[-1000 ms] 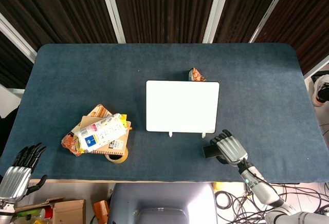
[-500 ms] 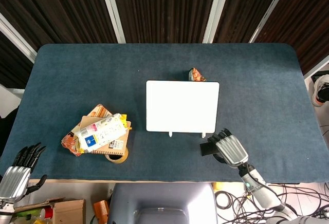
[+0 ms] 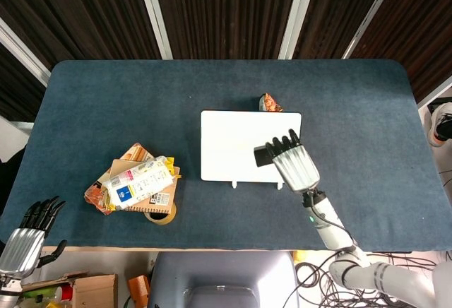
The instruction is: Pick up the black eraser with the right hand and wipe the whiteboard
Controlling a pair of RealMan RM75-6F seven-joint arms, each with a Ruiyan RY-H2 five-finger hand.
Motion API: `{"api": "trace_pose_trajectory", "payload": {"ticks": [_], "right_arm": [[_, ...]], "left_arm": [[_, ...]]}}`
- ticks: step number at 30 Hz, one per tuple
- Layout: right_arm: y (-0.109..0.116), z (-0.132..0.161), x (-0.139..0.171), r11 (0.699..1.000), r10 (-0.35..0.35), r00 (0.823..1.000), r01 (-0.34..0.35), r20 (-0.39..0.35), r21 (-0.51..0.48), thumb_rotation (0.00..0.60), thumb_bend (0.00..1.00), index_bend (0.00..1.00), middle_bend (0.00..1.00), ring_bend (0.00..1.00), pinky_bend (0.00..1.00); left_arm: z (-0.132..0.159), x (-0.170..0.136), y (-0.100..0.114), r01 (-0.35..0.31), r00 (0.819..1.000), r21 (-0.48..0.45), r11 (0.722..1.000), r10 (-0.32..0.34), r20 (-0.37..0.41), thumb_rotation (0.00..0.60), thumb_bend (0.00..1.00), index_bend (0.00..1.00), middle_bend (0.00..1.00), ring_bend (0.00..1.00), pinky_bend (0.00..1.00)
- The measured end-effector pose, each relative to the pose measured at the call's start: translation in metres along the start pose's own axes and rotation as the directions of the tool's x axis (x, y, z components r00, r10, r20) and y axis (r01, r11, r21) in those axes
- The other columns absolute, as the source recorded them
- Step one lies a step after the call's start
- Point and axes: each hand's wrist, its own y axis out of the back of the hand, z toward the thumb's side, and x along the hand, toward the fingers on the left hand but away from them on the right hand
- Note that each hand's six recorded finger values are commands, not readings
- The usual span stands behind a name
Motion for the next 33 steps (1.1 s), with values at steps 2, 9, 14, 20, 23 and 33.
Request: {"api": "trace_pose_trajectory", "payload": {"ticks": [2, 9, 14, 20, 23, 33], "right_arm": [[-0.007, 0.000, -0.010, 0.999, -0.001, 1.000, 0.000, 0.008, 0.046, 0.600, 0.24, 0.77, 0.52, 0.38, 0.29], [-0.033, 0.010, -0.033, 0.996, 0.015, 0.999, -0.017, 0.031, 0.090, 0.600, 0.24, 0.68, 0.51, 0.38, 0.29], [-0.041, 0.023, -0.039, 0.997, 0.019, 0.999, -0.021, 0.026, 0.081, 0.600, 0.24, 0.54, 0.42, 0.36, 0.28], [-0.046, 0.023, -0.042, 0.996, 0.045, 0.998, -0.049, 0.053, 0.077, 0.600, 0.24, 0.28, 0.27, 0.28, 0.28], [-0.048, 0.022, -0.042, 0.995, 0.060, 0.996, -0.065, 0.064, 0.079, 0.600, 0.24, 0.17, 0.22, 0.25, 0.27], [-0.049, 0.018, -0.039, 0.994, 0.085, 0.994, -0.089, 0.072, 0.065, 0.600, 0.24, 0.04, 0.18, 0.22, 0.26]], "left_arm": [[-0.002, 0.000, 0.000, -0.002, 1.000, -0.003, 1.000, 0.002, -0.012, 0.600, 0.36, 0.00, 0.00, 0.00, 0.06], [-0.006, -0.002, 0.000, -0.003, 0.999, -0.005, 1.000, 0.003, -0.034, 0.600, 0.36, 0.00, 0.00, 0.00, 0.06], [-0.007, -0.003, 0.000, -0.004, 0.999, -0.005, 1.000, 0.004, -0.038, 0.600, 0.35, 0.00, 0.00, 0.00, 0.06], [-0.009, -0.003, 0.000, -0.002, 0.999, -0.007, 1.000, 0.001, -0.039, 0.600, 0.36, 0.00, 0.00, 0.00, 0.06], [-0.010, -0.003, -0.001, 0.003, 0.999, -0.008, 1.000, -0.003, -0.041, 0.600, 0.35, 0.00, 0.00, 0.00, 0.06], [-0.010, -0.003, 0.000, 0.003, 0.999, -0.007, 1.000, -0.003, -0.045, 0.600, 0.35, 0.00, 0.00, 0.00, 0.06]]}}
